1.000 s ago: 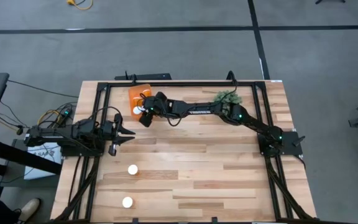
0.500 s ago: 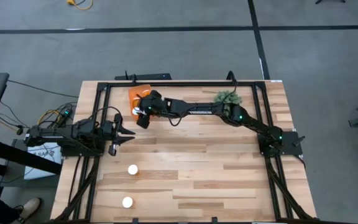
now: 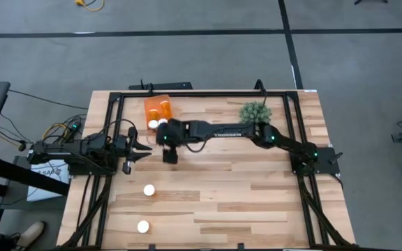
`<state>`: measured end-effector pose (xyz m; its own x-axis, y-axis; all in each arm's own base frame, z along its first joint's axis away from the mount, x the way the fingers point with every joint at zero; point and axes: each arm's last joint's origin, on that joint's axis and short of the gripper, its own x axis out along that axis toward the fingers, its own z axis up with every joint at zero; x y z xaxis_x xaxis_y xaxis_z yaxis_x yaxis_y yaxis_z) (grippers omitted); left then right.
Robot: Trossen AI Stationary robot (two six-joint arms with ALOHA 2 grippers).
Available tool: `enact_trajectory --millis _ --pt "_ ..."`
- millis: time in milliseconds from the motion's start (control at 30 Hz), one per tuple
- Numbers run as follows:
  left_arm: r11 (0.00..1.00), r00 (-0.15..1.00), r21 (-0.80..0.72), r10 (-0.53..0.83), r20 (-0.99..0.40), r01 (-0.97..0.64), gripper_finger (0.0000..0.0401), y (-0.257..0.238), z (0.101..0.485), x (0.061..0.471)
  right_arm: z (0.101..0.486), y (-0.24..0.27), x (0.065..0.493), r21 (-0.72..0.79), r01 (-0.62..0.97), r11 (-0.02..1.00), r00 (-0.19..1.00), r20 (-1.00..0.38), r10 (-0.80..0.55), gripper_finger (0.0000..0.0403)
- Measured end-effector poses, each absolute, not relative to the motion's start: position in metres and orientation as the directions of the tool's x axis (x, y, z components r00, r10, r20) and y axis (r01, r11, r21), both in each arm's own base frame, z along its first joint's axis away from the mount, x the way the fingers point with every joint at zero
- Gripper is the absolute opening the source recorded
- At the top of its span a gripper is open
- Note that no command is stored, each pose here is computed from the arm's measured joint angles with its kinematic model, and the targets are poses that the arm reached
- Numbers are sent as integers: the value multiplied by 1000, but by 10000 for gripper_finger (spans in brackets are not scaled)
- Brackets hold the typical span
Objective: Pick and place pill bottles into a basket
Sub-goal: Put the orange pill bottle into the orange container
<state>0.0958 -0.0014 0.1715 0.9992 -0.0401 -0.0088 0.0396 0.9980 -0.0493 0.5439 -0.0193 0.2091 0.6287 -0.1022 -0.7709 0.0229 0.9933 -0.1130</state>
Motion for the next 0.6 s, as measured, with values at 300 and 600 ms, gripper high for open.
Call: enact_trajectory --millis 300,600 --pt "998 999 -49 -39 -10 38 71 -1 171 96 223 66 531 -183 -280 943 606 -795 26 267" --pt "998 999 -49 -36 -10 35 71 -1 171 96 224 70 531 -161 -258 953 612 -790 32 267"
